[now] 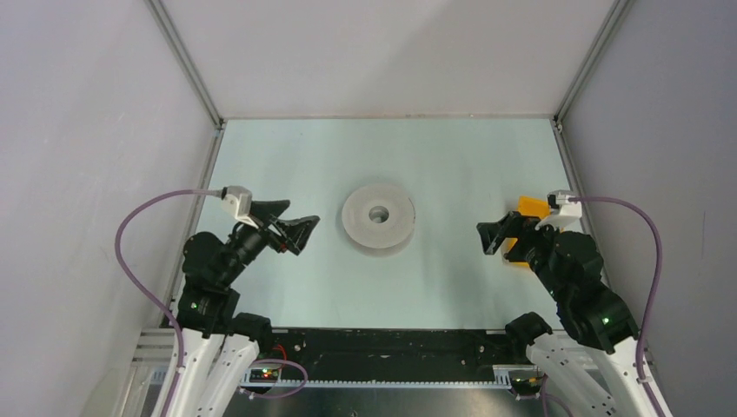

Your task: Wrap the cables

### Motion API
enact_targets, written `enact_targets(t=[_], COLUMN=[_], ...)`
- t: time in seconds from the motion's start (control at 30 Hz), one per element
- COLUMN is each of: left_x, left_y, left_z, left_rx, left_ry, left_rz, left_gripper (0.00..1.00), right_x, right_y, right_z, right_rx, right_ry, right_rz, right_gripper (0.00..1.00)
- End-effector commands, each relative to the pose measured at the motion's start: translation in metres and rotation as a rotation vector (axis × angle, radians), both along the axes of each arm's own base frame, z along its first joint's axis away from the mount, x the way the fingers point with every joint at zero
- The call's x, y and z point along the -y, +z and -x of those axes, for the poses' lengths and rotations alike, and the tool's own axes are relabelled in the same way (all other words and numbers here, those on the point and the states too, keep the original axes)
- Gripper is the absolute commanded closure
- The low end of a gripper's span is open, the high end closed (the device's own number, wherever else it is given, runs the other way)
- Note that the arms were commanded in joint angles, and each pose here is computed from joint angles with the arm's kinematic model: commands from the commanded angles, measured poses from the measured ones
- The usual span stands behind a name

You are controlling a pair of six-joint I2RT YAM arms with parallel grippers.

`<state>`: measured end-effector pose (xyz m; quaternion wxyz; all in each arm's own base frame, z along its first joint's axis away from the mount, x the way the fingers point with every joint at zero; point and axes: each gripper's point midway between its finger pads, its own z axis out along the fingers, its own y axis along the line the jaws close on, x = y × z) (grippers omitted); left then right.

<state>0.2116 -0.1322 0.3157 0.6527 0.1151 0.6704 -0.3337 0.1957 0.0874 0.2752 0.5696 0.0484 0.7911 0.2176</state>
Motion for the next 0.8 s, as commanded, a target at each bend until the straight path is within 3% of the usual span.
enact_targets(t=[0.0,0.37,0.77], left_x=[-0.001,-0.005,-0.022], left_y=[-0.026,-0.022,-0.024], left_z=[-0.001,0.001,-0.008], left_rx=[-0.038,-0.03,-0.067], left_ry=[0.005,0.032,0.132], left_rz=[-0.049,-0.052,-0.07], left_gripper=[0.0,0.0,0.0], right_x=[0.023,0.033,0.026], right_y=[-0.001,0.011,0.001], right_z=[0.002,0.02,0.019], right_rx=[0.022,0.151,0.122], right_ry=[-0.082,-0.08,-0.056], right_rz=[0.078,0.044,0.038], right_gripper=[0.01,0.0,0.01])
